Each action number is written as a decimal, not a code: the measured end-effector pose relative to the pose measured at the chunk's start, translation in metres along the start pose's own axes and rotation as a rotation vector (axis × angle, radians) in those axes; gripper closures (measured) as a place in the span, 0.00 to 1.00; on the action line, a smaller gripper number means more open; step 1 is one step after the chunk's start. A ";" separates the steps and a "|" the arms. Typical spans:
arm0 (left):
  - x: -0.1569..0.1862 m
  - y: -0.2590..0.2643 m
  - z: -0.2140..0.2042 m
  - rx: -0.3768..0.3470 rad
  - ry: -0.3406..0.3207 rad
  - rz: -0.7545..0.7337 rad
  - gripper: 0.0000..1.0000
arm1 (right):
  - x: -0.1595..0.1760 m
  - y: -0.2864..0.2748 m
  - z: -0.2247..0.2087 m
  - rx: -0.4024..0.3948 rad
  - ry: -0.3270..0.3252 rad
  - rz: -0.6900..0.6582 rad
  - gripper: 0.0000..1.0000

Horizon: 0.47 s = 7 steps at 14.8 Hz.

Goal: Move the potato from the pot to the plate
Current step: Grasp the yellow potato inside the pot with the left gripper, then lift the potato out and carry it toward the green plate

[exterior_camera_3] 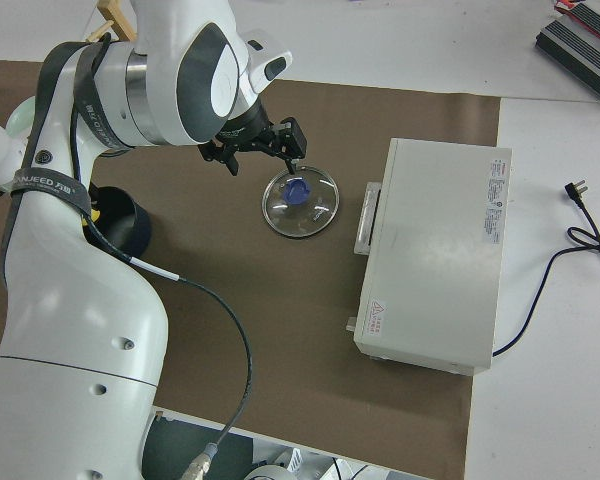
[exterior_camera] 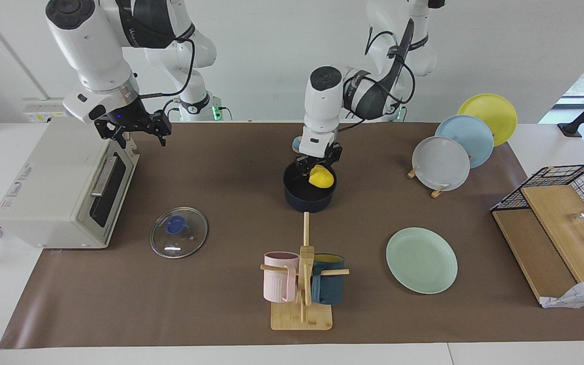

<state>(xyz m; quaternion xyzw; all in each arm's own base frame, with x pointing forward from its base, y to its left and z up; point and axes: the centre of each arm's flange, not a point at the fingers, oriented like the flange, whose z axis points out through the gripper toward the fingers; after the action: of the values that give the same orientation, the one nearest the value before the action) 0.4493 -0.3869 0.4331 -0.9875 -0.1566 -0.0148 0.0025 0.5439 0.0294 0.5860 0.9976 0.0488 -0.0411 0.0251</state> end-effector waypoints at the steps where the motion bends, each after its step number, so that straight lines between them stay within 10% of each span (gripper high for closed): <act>1: 0.008 -0.003 -0.015 0.000 -0.007 0.009 0.30 | 0.000 0.000 0.000 0.000 0.000 0.000 0.00; 7: 0.118 -0.064 -0.080 -0.039 -0.023 0.140 0.30 | 0.000 0.000 0.000 0.000 0.000 0.000 0.00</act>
<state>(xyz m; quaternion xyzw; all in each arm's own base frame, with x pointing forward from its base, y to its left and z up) 0.5393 -0.2905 0.5163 -0.9961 -0.0868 -0.0062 -0.0177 0.5439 0.0294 0.5860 0.9976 0.0488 -0.0411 0.0251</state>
